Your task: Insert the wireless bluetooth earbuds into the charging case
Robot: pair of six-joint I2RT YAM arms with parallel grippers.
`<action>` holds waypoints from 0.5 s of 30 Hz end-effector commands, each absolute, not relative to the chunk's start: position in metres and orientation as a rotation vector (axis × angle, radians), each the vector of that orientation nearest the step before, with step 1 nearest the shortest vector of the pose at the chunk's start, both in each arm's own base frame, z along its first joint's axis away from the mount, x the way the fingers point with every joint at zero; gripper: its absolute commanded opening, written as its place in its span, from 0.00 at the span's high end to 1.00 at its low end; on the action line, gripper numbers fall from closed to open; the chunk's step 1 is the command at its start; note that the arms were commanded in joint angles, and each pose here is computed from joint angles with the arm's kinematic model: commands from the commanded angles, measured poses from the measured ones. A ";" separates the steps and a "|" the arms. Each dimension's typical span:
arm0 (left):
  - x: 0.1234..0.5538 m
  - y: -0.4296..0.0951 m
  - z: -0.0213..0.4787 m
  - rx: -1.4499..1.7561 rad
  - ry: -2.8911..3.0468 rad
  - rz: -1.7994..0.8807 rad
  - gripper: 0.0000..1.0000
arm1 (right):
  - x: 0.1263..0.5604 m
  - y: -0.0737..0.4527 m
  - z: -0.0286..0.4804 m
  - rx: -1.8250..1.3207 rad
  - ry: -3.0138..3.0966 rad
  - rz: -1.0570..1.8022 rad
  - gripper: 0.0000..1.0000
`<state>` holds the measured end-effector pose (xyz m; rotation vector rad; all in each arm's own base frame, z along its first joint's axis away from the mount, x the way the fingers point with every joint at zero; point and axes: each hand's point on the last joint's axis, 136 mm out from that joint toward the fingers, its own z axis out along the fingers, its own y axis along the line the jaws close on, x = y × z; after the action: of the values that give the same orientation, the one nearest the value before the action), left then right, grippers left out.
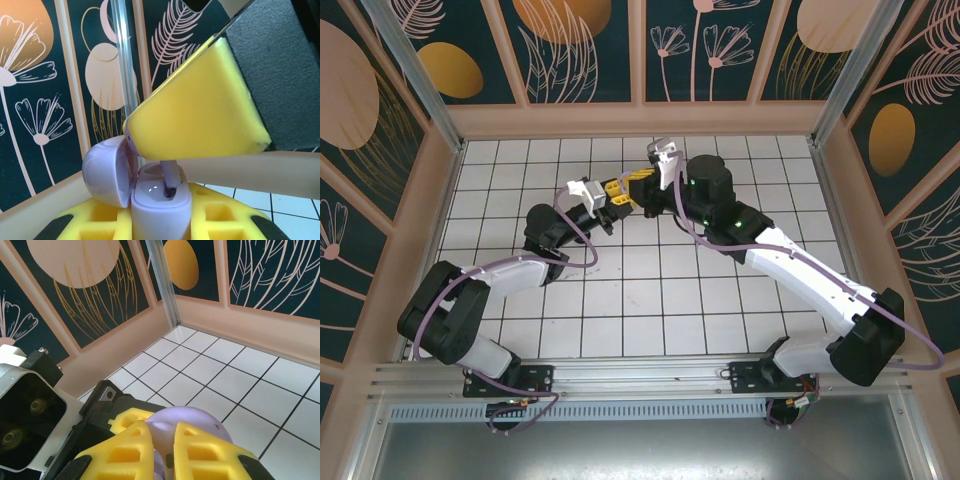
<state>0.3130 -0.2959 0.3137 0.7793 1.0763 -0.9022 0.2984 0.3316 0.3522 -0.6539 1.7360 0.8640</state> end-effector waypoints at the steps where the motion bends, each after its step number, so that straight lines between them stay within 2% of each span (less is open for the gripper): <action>1: 0.293 -0.293 0.350 0.803 0.924 -0.883 1.00 | 0.297 0.327 0.329 -0.691 1.799 0.795 0.88; 11: 0.294 -0.294 0.352 0.794 0.926 -0.887 1.00 | 0.281 0.346 0.307 -0.832 1.857 0.809 0.90; 15: 0.295 -0.294 0.351 0.793 0.933 -0.889 1.00 | 0.286 0.344 0.304 -0.801 1.870 0.784 0.85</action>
<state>0.3133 -0.2972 0.3094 0.7840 1.0982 -0.9091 0.2951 0.3369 0.3391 -0.7348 1.7556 0.7994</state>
